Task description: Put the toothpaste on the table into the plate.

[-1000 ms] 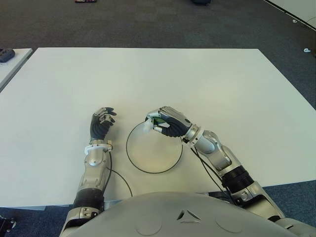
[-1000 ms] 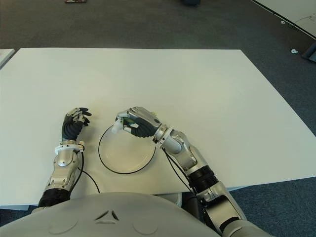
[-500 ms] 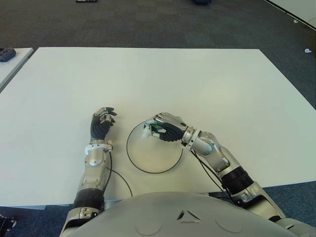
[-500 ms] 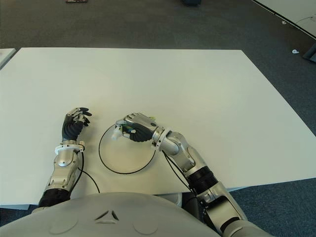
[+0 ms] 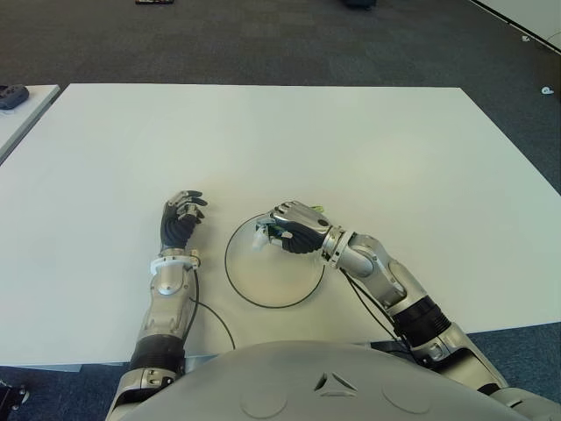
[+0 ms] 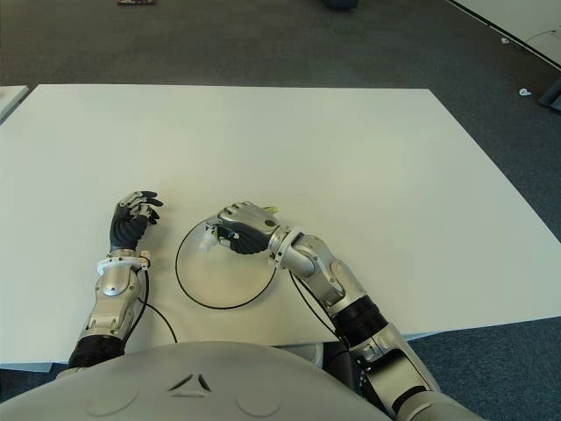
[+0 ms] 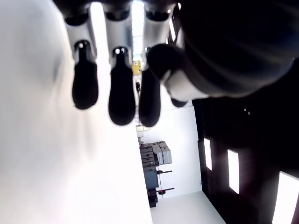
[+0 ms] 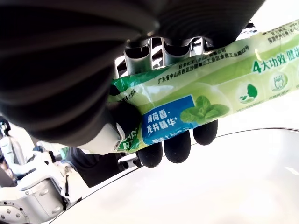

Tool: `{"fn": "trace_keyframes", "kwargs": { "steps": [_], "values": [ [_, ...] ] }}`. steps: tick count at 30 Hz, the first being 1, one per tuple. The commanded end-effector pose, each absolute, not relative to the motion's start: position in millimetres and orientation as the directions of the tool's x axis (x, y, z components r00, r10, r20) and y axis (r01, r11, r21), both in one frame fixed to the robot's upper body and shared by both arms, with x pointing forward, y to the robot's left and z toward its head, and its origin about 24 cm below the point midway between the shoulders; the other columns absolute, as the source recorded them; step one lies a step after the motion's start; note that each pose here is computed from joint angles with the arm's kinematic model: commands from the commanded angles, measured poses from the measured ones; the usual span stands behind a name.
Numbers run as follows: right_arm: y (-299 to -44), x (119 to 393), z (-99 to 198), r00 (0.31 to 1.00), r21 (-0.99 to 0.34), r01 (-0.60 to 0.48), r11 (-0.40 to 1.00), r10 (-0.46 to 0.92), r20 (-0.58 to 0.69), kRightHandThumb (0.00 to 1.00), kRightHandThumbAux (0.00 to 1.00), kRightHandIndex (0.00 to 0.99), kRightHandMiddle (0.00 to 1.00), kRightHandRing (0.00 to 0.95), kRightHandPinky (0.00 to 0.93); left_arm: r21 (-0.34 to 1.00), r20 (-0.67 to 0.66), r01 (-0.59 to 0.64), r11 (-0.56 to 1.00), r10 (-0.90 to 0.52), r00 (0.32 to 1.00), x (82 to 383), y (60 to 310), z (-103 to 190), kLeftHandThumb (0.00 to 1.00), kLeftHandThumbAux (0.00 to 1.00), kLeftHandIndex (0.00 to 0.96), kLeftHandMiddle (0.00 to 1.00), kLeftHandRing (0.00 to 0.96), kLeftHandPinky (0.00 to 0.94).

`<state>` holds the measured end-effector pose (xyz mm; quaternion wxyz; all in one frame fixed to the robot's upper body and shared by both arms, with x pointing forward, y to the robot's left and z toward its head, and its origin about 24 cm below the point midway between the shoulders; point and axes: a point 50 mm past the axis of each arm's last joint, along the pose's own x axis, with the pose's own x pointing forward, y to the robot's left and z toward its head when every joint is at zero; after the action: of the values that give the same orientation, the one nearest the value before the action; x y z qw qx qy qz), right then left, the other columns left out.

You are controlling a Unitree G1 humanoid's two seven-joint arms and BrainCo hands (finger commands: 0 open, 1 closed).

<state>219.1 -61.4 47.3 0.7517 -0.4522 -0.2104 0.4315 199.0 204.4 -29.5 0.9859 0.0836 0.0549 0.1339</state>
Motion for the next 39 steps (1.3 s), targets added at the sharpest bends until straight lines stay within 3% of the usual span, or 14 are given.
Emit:
{"fn": "trace_keyframes", "kwargs": {
  "steps": [1,5,10,22,39],
  "values": [
    [-63.5,220.3,42.6,0.514,-0.875,-0.470,0.112,0.841,-0.168,0.596,0.624,0.313,0.382,0.363,0.372,0.193,-0.085,-0.255,0.947,0.275,0.958,198.0,205.5,-30.3,0.832,0.683,0.396,0.498,0.637,0.620],
    [-63.1,221.0,43.2,0.501,-0.888,-0.456,0.056,0.841,-0.204,0.498,0.526,0.143,0.146,0.132,0.141,0.192,-0.088,-0.254,0.948,0.274,0.958,197.7,205.8,-30.4,0.832,0.684,0.395,0.500,0.642,0.632],
    [-64.1,221.7,48.7,0.508,-0.912,-0.411,0.013,0.834,-0.217,0.471,0.427,0.028,0.023,0.020,0.022,0.191,-0.081,-0.256,0.948,0.275,0.958,197.9,206.3,-30.5,0.832,0.684,0.392,0.503,0.644,0.627],
    [-65.7,218.8,51.9,0.568,-0.927,-0.369,0.070,0.807,-0.165,0.468,0.210,0.000,0.000,0.000,0.000,0.189,-0.079,-0.256,0.948,0.274,0.958,198.2,205.9,-30.9,0.832,0.683,0.394,0.503,0.644,0.623],
    [-65.6,215.9,53.9,0.582,-0.909,-0.391,0.141,0.804,-0.125,0.413,0.138,0.000,0.000,0.000,0.000,0.195,-0.088,-0.264,0.945,0.284,0.955,197.8,206.4,-32.4,0.832,0.683,0.396,0.500,0.629,0.603]
  ]
}}
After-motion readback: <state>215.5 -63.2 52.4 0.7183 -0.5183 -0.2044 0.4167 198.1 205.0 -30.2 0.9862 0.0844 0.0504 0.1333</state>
